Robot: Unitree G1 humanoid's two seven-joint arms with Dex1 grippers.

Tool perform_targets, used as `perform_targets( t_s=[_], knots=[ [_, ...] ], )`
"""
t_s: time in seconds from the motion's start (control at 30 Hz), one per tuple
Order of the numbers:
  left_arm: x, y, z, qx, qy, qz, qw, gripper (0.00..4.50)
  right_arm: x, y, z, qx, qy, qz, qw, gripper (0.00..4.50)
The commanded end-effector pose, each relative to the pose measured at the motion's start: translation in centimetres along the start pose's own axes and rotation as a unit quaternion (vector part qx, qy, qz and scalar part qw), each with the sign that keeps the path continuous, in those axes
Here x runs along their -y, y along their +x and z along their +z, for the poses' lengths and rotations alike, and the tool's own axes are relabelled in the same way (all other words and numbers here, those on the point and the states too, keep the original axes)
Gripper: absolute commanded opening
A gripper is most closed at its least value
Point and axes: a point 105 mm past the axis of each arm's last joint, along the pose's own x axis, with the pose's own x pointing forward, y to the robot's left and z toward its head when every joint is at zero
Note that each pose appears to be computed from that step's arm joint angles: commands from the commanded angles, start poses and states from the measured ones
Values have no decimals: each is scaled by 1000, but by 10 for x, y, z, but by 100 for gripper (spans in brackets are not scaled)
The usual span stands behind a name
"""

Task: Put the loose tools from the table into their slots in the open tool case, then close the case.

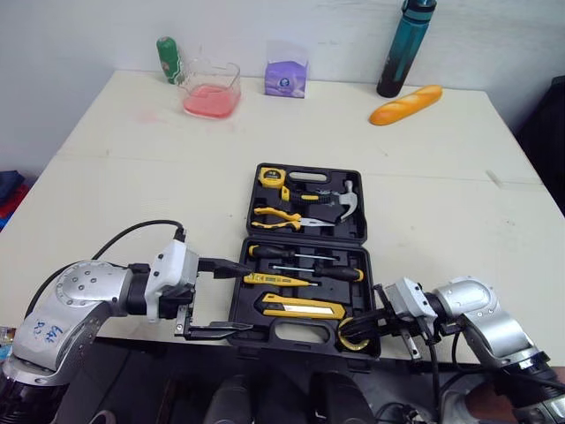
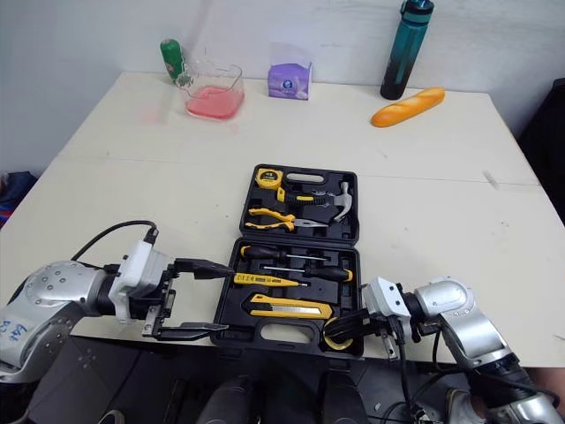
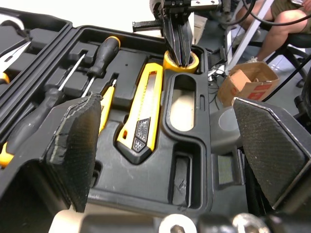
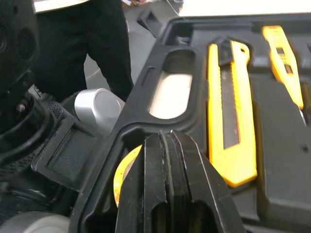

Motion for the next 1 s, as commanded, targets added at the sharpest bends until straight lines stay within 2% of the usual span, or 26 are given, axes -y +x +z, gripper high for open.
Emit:
perform_targets(
  t_s=[0.03, 0.1, 0.17, 0.23, 0.27, 0.33, 0.4, 0.5, 0.57, 0.6, 0.8, 0.9, 1.0],
  knots=[
    [-12, -16, 4, 5, 14, 45, 999, 450, 3, -16, 43, 32, -1, -35, 999, 3],
    [-18, -24, 5, 4, 14, 67, 998, 450, 5, -23, 57, 44, 17, -56, 997, 3],
    [-26, -36, 5, 3, 8, 99, 995, 450, 18, -39, 70, 47, 12, -117, 992, 3],
    [-32, -46, 6, 7, 6, 126, 992, 450, 31, -54, 70, 32, 4, -170, 985, 3],
    [-37, -51, 7, 13, 10, 147, 989, 425, 39, -64, 65, 17, 2, -199, 980, 0],
    [-49, -61, 7, 18, 17, 192, 981, 366, 50, -82, 54, -14, -4, -246, 969, 0],
    [-59, -68, 6, 17, 21, 224, 974, 275, 56, -93, 45, -37, -10, -271, 962, 0],
    [-77, -75, 0, 23, -5, 284, 959, 133, 65, -99, 46, -11, 8, -298, 955, 0],
    [-81, -73, -6, 10, -12, 293, 956, 35, 68, -100, 45, -14, 12, -301, 953, 0],
    [-83, -69, -11, 0, -14, 298, 955, 8, 68, -100, 41, -29, 7, -300, 954, 0],
    [-95, -48, -23, -14, -28, 310, 950, 8, 76, -98, 26, -76, -1, -303, 950, 0],
    [-101, -32, -29, -36, -26, 311, 949, 8, 79, -90, 21, -81, 0, -300, 950, 0],
    [-108, -25, -33, -29, -41, 331, 942, 8, 83, -82, 18, -87, 1, -298, 950, 0]
  ],
)
